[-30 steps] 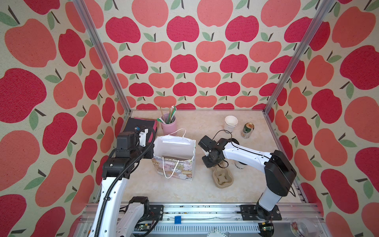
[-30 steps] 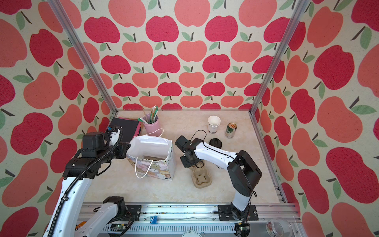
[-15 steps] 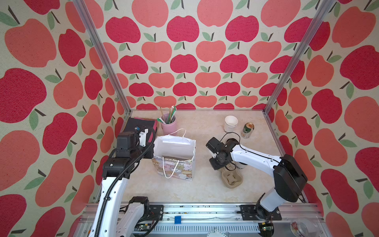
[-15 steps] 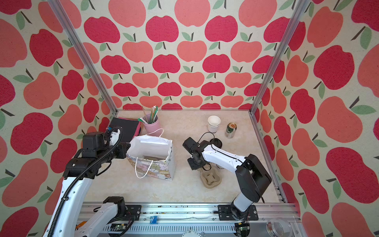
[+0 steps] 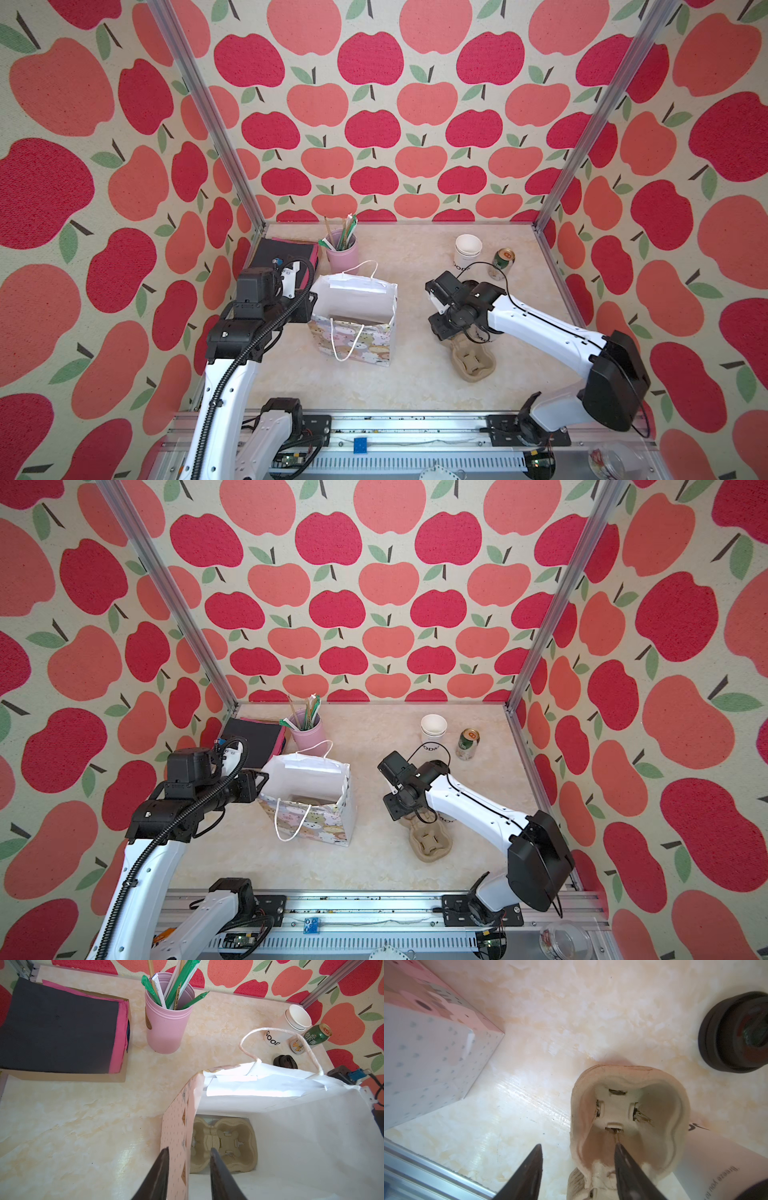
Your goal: Pack the takeout coffee
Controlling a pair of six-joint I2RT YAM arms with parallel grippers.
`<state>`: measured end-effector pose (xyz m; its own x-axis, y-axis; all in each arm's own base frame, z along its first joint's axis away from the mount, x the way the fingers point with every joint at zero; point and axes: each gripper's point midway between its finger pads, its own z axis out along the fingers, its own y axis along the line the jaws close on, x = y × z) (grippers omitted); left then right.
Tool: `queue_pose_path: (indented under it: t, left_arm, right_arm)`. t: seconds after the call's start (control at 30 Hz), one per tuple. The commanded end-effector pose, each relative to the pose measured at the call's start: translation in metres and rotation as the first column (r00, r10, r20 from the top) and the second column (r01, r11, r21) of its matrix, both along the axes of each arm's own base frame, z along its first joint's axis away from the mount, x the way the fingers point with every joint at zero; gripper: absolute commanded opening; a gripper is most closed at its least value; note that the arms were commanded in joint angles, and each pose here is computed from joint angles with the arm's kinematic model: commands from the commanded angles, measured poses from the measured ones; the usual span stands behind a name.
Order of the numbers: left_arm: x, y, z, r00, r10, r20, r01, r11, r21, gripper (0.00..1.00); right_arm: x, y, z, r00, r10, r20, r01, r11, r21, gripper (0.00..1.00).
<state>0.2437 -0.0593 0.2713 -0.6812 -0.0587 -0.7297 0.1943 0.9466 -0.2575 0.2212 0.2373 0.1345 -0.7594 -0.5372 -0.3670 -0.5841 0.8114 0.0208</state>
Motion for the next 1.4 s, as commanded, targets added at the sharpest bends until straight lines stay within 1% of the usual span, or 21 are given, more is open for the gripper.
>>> queue_pose_path:
  t: [0.0, 0.03, 0.07, 0.23, 0.37, 0.47, 0.63, 0.8, 0.97, 1.13, 1.2, 1.37]
  left_arm:
    - [-0.006, 0.002, 0.014, 1.0, 0.015, 0.017, -0.015, 1.0, -0.006, 0.52]
    - [-0.005, 0.002, 0.014, 1.0, 0.012, 0.013, -0.012, 1.0, -0.005, 0.56]
    - [-0.004, 0.002, 0.014, 1.0, 0.01, 0.003, -0.01, 1.0, -0.001, 0.58]
    - [0.003, 0.006, 0.006, 0.996, 0.013, -0.086, -0.01, 0.999, 0.044, 0.59]
    - [0.009, 0.015, -0.001, 0.991, 0.042, -0.13, -0.029, 0.995, 0.098, 0.54]
    - [0.015, 0.011, -0.003, 0.99, 0.026, -0.14, -0.014, 0.997, 0.081, 0.49]
    - [0.023, 0.0, -0.008, 0.987, -0.016, -0.161, 0.023, 0.999, 0.044, 0.36]
    - [0.032, -0.009, -0.008, 0.987, -0.058, -0.153, 0.066, 0.996, 0.052, 0.22]
    - [0.044, -0.023, -0.011, 0.98, -0.125, -0.156, 0.137, 0.988, 0.069, 0.08]
    - [0.06, -0.042, -0.01, 0.97, -0.2, -0.135, 0.211, 0.974, 0.078, 0.05]
    - [0.066, -0.052, -0.007, 0.963, -0.242, -0.12, 0.252, 0.965, 0.079, 0.04]
    - [0.078, -0.082, -0.005, 0.929, -0.359, -0.092, 0.366, 0.928, 0.067, 0.04]
  right_arm:
    - [0.007, 0.011, 0.041, 0.991, 0.058, 0.122, -0.066, 0.996, 0.067, 0.63]
    - [0.009, 0.013, 0.05, 0.987, 0.06, 0.151, -0.074, 0.993, 0.089, 0.66]
    - [0.011, 0.015, 0.057, 0.982, 0.064, 0.177, -0.084, 0.991, 0.107, 0.68]
    - [0.012, 0.018, 0.081, 0.959, 0.052, 0.28, -0.11, 0.974, 0.197, 0.74]
    - [0.011, 0.013, 0.091, 0.939, 0.026, 0.343, -0.119, 0.96, 0.254, 0.78]
    - [0.009, 0.01, 0.096, 0.929, 0.017, 0.371, -0.127, 0.953, 0.275, 0.8]
    - [0.008, 0.003, 0.096, 0.921, 0.015, 0.389, -0.125, 0.958, 0.26, 0.81]
    - [0.008, -0.004, 0.089, 0.921, 0.013, 0.39, -0.112, 0.966, 0.234, 0.81]
    - [0.009, -0.015, 0.084, 0.919, 0.003, 0.395, -0.084, 0.979, 0.186, 0.81]
    - [0.008, -0.026, 0.08, 0.922, -0.005, 0.387, -0.062, 0.985, 0.161, 0.82]
    - [0.007, -0.029, 0.078, 0.925, -0.011, 0.38, -0.052, 0.986, 0.156, 0.86]
    - [0.006, -0.038, 0.075, 0.929, -0.032, 0.369, -0.026, 0.988, 0.151, 0.86]
